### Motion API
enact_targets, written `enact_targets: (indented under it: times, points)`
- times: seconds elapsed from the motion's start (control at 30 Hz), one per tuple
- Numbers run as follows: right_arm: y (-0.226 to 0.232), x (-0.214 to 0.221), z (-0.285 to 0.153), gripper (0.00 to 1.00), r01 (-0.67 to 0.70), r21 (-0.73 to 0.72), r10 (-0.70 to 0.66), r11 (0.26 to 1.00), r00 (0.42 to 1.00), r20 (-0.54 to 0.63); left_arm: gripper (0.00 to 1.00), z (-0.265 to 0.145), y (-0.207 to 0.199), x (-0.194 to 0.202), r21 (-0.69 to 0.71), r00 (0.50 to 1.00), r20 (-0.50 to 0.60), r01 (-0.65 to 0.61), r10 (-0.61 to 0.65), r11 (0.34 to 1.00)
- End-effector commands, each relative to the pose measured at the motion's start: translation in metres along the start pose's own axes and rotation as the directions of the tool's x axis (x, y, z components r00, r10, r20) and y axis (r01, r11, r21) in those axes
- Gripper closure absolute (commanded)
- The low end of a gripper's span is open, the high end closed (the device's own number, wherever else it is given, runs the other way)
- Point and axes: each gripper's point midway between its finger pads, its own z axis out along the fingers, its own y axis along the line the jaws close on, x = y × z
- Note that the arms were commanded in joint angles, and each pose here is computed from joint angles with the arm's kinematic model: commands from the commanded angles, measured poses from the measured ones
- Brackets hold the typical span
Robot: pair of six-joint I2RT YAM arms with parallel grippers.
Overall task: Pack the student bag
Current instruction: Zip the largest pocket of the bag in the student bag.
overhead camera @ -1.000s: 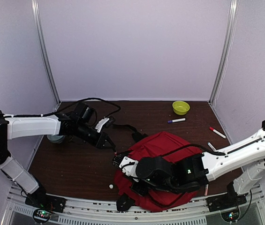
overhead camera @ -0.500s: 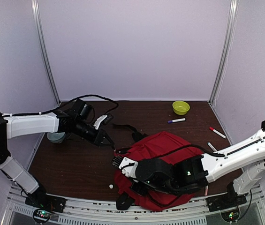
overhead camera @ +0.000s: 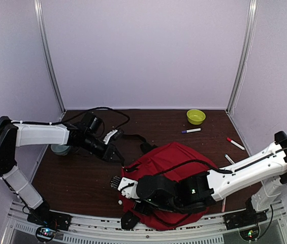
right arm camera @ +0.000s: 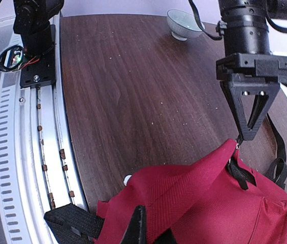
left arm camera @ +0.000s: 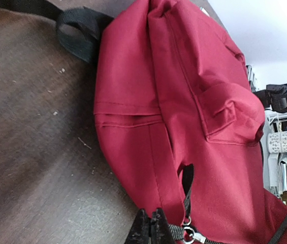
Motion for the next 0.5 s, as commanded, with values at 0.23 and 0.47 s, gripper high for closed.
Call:
enact_targets:
  times: [0.23, 0.47]
  points:
    - [0.112, -0.088, -0.07, 1.0, 0.178, -0.374, -0.06, 0.91, 0.95, 0.305, 1.0, 0.002, 0.09, -0.07, -0.418, 0.981, 0.178, 0.006, 0.075, 0.909]
    - [0.088, -0.073, -0.049, 1.0, 0.104, -0.236, -0.05, 0.966, 0.974, 0.223, 1.0, -0.027, 0.05, -0.069, -0.359, 0.957, 0.233, -0.078, 0.171, 0.93]
